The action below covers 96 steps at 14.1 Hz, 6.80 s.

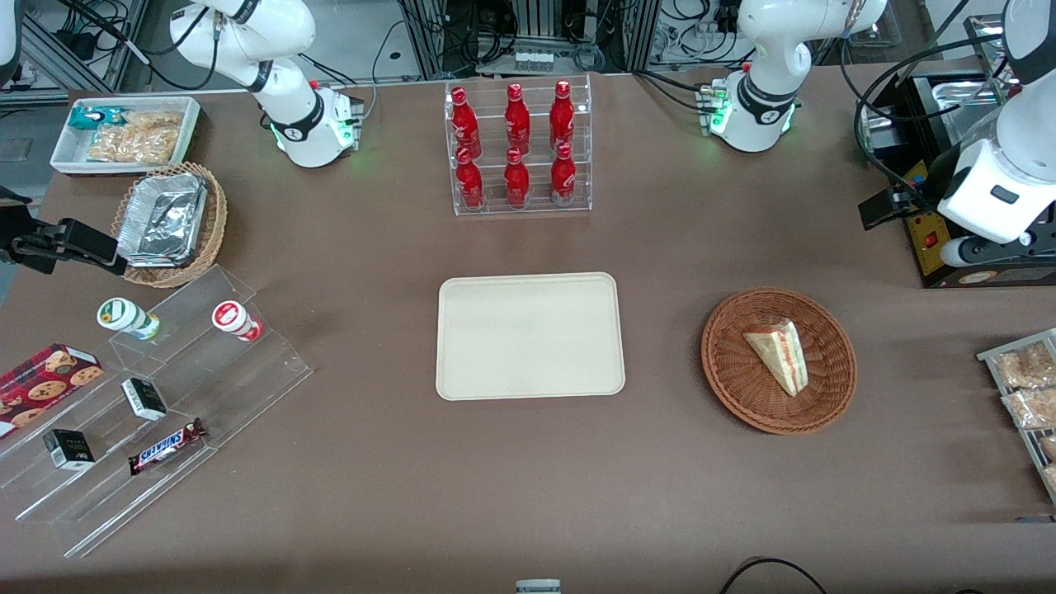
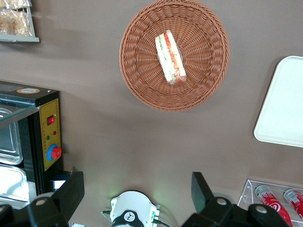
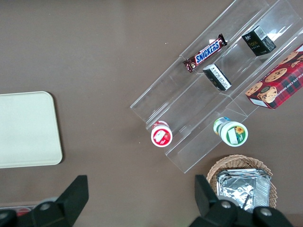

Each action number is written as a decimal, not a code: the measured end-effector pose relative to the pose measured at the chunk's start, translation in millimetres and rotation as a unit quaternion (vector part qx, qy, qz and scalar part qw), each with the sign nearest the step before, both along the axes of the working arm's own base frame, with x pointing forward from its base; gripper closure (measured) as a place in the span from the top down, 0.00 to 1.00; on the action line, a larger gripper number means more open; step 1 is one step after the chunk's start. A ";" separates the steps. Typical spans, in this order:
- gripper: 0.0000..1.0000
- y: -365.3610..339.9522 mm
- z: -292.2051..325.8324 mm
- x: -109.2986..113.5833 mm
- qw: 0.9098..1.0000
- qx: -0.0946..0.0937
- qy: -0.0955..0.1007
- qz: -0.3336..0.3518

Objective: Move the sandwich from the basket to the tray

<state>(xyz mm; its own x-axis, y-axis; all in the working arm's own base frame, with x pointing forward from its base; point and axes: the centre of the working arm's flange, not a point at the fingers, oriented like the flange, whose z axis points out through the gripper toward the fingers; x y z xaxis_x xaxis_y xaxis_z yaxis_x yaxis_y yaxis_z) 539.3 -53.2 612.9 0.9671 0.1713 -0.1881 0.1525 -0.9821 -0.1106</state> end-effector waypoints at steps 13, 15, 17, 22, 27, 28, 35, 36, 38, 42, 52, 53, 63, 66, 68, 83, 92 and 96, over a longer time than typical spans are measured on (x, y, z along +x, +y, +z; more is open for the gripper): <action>1.00 6.5 -126.5 58.5 1.000 -0.017 0.026 0.005; 1.00 4.1 -176.7 62.6 1.000 -0.019 0.018 0.011; 1.00 1.6 -216.7 58.7 0.999 -0.015 0.001 0.042; 1.00 -5.3 -289.0 44.0 0.992 -0.011 -0.033 0.122; 1.00 -7.4 -319.6 43.1 0.982 0.000 -0.021 0.190; 1.00 -7.9 -324.7 43.6 0.979 0.001 -0.025 0.205; 1.00 -11.1 -371.0 36.3 0.969 -0.005 -0.038 0.244; 0.93 -11.3 -374.8 34.7 0.969 -0.005 -0.036 0.246; 0.70 -11.3 -377.7 33.0 0.969 -0.004 -0.035 0.246; 0.37 -11.8 -372.5 35.3 0.969 -0.007 -0.042 0.243; 0.15 -133.6 -263.8 52.1 0.994 -0.040 -0.077 0.073; 0.15 -162.5 -257.7 44.9 0.995 -0.043 -0.077 0.049; 0.15 -424.9 -318.5 -32.3 0.995 -0.044 -0.078 -0.035; 0.15 -452.8 -337.6 -37.2 0.995 -0.039 -0.084 -0.038; 0.15 -466.6 -348.0 -36.8 0.995 -0.036 -0.080 -0.038; 1.00 -474.7 -356.3 -17.5 0.994 -0.027 -0.103 -0.024; 1.00 -352.6 -214.1 63.8 0.987 0.034 -0.148 0.057; 1.00 -247.2 -166.8 75.7 0.985 0.066 -0.139 0.072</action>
